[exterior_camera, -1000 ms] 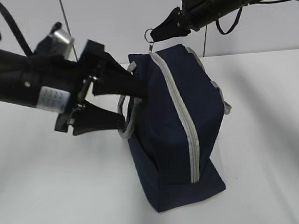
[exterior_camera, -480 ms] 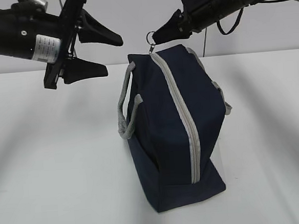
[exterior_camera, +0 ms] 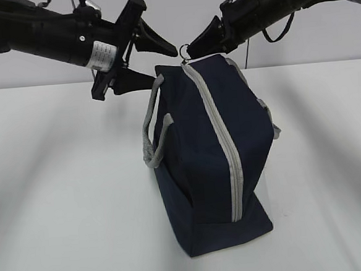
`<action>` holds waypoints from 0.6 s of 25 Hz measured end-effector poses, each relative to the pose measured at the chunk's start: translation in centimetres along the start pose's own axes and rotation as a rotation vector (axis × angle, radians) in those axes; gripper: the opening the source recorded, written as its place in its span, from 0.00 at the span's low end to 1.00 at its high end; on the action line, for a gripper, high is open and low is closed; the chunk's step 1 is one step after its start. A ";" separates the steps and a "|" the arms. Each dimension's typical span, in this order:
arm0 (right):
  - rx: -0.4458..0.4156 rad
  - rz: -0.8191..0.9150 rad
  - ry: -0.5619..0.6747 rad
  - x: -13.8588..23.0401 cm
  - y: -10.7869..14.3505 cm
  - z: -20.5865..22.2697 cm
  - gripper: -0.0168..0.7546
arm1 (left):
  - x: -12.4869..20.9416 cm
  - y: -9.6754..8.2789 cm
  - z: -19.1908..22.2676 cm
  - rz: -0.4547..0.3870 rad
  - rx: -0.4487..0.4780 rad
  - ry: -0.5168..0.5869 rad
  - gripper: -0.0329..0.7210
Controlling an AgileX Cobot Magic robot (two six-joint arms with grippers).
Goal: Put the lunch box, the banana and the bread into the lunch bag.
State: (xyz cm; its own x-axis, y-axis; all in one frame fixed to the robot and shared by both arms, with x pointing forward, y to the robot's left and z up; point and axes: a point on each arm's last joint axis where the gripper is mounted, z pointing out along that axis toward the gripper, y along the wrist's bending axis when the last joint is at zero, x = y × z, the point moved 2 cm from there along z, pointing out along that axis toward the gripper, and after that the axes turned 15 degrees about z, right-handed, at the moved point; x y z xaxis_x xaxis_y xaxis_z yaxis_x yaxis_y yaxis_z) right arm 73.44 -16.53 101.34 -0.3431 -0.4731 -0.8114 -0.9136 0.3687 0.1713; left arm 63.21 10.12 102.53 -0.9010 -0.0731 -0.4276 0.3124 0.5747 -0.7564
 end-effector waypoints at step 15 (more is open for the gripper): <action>0.014 -0.166 0.019 0.6 -0.5 -0.7 0.00 | 0.1 1.3 2.5 0.038 -0.046 0.041 0.06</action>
State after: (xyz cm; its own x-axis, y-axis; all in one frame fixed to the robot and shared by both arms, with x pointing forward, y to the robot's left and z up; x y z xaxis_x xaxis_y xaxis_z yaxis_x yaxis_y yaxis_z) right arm 73.60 -17.54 101.16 -0.1915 -0.5435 -0.8173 -0.9551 0.2948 0.0277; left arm 64.27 8.86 100.29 -0.9006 -0.0175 -0.4344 0.3333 0.6137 -0.7157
